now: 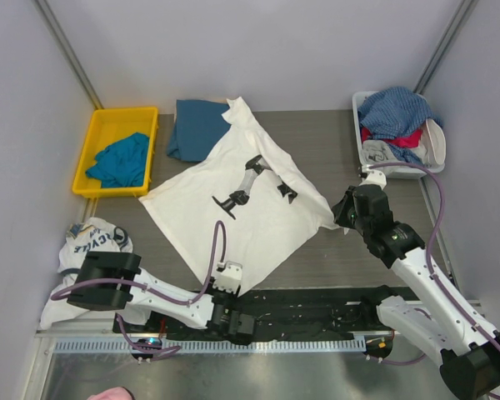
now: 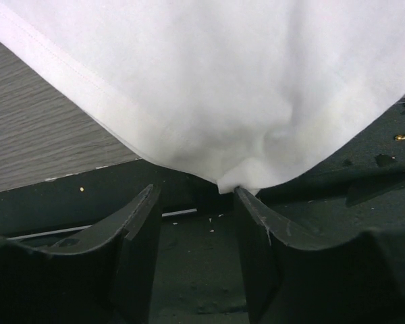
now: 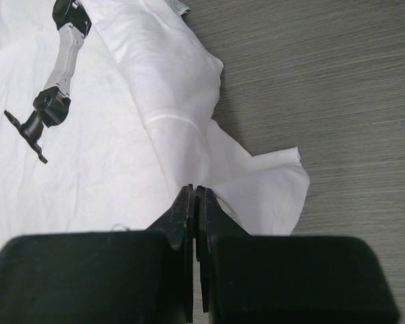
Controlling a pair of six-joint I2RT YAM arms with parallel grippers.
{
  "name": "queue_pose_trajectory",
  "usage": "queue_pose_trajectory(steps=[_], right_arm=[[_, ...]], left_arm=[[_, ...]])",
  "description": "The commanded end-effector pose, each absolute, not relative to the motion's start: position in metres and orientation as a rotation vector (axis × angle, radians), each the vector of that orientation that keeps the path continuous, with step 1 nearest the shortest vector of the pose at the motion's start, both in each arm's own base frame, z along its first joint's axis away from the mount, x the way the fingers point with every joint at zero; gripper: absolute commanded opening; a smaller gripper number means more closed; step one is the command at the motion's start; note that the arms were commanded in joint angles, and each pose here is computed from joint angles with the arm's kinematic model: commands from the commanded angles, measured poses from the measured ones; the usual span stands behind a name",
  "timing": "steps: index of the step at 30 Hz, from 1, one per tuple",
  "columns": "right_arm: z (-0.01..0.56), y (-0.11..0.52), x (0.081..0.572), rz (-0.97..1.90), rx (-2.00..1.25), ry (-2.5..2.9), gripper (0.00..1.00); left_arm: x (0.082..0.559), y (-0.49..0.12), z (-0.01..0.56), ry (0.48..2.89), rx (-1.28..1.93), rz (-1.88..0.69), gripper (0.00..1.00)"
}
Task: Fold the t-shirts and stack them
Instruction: Flatten the tshirt out
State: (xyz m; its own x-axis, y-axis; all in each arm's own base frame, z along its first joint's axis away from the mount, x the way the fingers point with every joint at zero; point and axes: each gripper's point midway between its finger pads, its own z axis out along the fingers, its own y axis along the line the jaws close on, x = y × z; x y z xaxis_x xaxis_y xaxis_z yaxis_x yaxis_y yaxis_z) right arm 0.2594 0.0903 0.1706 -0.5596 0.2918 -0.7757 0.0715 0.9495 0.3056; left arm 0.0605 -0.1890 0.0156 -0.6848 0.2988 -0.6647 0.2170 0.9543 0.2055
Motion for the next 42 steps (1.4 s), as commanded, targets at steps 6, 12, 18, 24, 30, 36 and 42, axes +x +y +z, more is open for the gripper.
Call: queue_pose_trajectory(steps=[6,12,18,24,30,36,42], right_arm=[[0.176,0.092,0.26,0.31,0.243,2.124,0.01],[0.174,0.091,0.26,0.305,0.243,2.128,0.01],[0.174,0.092,0.26,0.309,0.242,2.129,0.01],[0.174,0.092,0.26,0.307,0.242,2.13,0.01],[0.175,0.091,0.26,0.307,0.242,2.13,0.01],[0.176,0.091,0.259,0.303,0.242,2.129,0.01],[0.176,0.09,0.26,0.303,0.248,2.128,0.01]], left_arm=[[0.068,-0.212,0.036,2.271,0.415,0.095,0.52],[0.065,-0.226,0.033,2.273,0.448,0.035,0.5],[0.062,-0.224,0.021,2.302,0.465,0.03,0.48],[0.063,-0.219,0.006,2.338,0.448,0.033,0.47],[0.064,-0.22,-0.004,2.369,0.466,0.054,0.41],[0.062,-0.221,-0.01,2.397,0.482,0.051,0.28],[0.06,-0.222,-0.011,2.407,0.488,0.042,0.0]])
